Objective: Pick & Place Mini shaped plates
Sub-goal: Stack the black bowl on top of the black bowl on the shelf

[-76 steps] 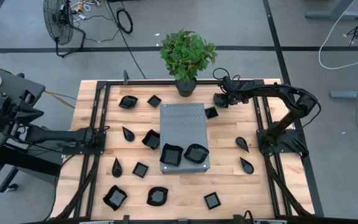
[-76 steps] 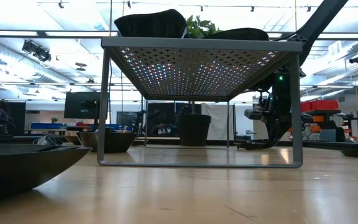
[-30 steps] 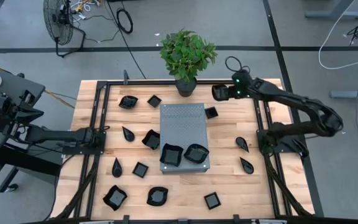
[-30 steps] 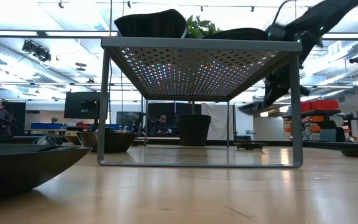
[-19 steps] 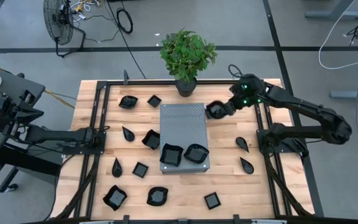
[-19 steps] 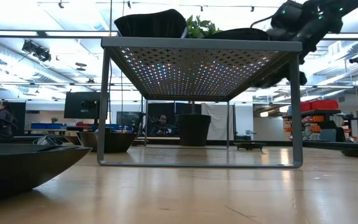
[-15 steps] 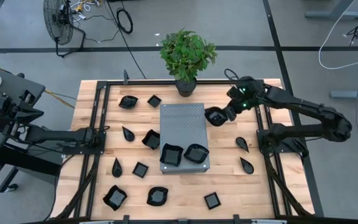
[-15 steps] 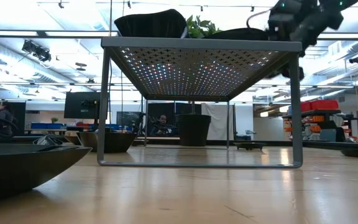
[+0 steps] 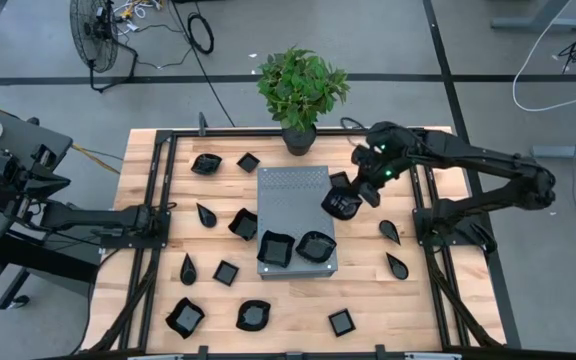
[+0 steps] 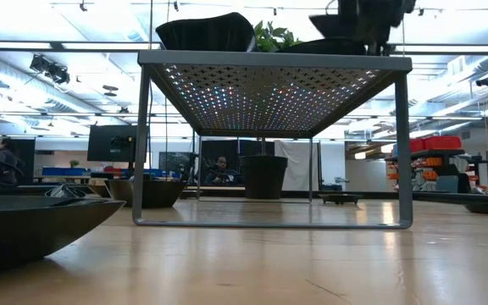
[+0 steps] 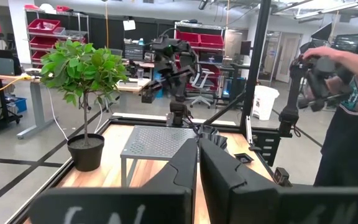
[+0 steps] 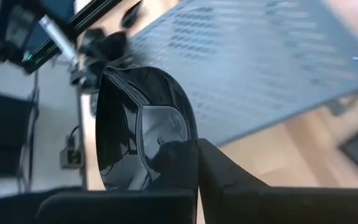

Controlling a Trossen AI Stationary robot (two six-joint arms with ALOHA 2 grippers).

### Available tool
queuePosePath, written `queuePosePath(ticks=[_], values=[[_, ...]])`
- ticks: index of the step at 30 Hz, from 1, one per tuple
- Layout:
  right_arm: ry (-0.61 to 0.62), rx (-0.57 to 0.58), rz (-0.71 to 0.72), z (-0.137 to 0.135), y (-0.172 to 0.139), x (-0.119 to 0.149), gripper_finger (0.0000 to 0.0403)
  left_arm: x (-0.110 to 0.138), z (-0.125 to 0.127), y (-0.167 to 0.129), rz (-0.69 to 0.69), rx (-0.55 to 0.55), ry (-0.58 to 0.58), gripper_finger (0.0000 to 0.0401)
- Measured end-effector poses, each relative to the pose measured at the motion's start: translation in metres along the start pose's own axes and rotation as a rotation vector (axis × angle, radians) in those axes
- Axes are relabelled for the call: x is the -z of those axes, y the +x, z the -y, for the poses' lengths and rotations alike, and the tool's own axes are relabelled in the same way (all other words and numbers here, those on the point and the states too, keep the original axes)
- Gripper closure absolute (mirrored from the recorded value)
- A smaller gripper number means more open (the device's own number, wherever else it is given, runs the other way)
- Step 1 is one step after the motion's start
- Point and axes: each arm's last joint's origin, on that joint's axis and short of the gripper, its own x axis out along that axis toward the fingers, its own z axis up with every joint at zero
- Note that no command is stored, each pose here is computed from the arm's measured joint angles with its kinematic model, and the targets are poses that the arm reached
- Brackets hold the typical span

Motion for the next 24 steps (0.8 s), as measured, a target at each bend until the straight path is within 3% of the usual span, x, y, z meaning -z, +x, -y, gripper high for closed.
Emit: queuePosePath(ticks=[12,24], values=[[-0.122,-0.085,-0.166,-0.036,0.046,0.004,0.0403,0.0,0.0,0.0,0.0,0.0,0.0,0.0378],[-0.003,-0.099,-0.175,-0.04,0.081,-0.003,0.0403,0.0,0.0,0.0,0.0,0.0,0.0,0.0378]])
